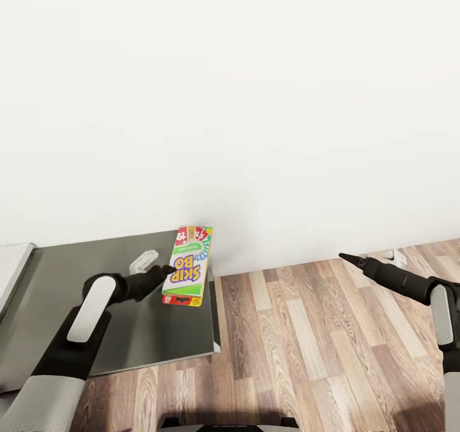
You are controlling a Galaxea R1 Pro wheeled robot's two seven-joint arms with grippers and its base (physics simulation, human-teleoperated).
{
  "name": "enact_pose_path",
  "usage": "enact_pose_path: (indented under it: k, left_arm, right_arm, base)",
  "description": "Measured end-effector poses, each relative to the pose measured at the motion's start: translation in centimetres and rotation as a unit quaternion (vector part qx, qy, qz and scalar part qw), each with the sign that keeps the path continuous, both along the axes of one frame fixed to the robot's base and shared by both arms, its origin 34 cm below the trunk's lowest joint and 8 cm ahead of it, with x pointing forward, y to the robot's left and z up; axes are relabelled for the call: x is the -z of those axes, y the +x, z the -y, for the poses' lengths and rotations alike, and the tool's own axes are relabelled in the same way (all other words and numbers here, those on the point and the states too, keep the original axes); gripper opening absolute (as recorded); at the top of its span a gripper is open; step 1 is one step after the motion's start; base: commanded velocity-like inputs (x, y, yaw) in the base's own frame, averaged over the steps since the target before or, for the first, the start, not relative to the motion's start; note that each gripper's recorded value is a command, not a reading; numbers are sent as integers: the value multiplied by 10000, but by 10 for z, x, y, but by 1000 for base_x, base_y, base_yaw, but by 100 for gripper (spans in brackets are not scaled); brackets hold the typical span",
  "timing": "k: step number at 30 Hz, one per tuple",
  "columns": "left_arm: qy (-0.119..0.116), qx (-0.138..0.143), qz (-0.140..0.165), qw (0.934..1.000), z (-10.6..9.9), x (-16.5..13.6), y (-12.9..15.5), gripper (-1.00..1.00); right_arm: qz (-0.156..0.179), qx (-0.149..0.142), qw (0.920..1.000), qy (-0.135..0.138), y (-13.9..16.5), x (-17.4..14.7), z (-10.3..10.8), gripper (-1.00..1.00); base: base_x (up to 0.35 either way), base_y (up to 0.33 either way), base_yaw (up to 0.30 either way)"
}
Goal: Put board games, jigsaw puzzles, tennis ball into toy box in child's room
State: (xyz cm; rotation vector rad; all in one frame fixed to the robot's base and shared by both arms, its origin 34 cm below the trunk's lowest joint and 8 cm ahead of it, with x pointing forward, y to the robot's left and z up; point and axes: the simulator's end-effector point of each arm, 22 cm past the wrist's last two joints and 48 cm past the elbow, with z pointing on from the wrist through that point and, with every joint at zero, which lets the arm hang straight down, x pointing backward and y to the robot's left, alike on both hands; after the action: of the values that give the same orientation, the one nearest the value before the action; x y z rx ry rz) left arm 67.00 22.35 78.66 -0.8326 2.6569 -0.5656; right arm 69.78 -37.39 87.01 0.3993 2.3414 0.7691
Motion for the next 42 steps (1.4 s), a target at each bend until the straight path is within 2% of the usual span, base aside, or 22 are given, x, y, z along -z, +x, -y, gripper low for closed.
enact_pose_path:
  k: [42]
  left_arm:
    - [0,1,12,10000,1,-1,2,100]
  right_arm:
    - [12,0,10000,-8,0,0,0,100]
  base:
    - [0,0,-16]
